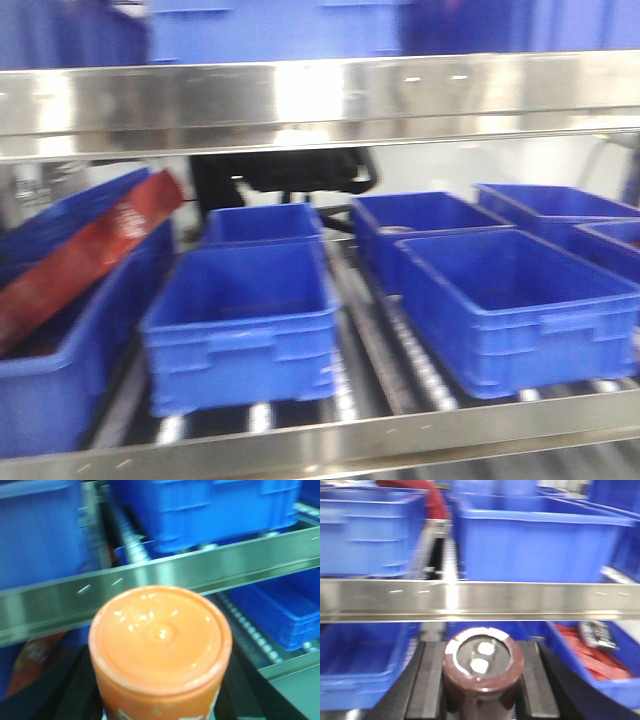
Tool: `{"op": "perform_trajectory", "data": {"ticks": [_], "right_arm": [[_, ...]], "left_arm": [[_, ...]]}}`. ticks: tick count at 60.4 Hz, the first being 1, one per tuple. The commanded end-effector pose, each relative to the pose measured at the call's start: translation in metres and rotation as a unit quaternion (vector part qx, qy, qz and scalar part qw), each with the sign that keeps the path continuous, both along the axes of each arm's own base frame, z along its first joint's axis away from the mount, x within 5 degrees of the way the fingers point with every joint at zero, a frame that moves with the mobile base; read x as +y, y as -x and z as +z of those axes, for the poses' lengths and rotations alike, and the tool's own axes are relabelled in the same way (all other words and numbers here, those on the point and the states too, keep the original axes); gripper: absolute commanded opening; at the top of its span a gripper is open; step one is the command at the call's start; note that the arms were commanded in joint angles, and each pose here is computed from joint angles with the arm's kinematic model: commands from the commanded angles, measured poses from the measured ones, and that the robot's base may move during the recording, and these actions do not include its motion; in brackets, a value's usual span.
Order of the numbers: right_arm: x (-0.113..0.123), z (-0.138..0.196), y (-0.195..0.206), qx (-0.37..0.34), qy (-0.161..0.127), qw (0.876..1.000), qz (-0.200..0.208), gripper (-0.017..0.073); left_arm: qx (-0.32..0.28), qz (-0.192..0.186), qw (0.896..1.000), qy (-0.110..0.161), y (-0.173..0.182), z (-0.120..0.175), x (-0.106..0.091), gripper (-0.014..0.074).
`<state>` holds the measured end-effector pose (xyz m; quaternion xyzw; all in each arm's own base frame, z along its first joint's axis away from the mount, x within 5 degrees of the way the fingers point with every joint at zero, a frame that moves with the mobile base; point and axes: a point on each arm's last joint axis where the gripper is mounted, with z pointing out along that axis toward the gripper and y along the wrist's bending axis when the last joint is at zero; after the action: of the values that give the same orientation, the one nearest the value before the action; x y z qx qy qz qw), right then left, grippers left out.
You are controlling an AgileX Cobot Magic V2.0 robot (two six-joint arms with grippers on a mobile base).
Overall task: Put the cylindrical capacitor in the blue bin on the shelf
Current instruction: 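Drive the base up to the shelf of blue bins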
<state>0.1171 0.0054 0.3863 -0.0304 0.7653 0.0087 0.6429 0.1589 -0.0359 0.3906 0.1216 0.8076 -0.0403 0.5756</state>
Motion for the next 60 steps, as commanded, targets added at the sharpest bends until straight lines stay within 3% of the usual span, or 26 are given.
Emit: {"op": "perform_trajectory", "data": {"ticks": [1,60], "right_arm": [[-0.0009,0.0055,0.0015,-0.018,0.002,1.000,-0.004,-0.0151],[-0.0009,0.0055,0.0015,-0.018,0.002,1.000,-0.004,-0.0151]], "left_arm": [[-0.015,-0.002,1.000,0.004,0.0006,0.0045,-0.0004,-0.0111],[-0.014,-0.002,1.000,0.004,0.0001,0.0042,-0.0005,-0.0111]]}}
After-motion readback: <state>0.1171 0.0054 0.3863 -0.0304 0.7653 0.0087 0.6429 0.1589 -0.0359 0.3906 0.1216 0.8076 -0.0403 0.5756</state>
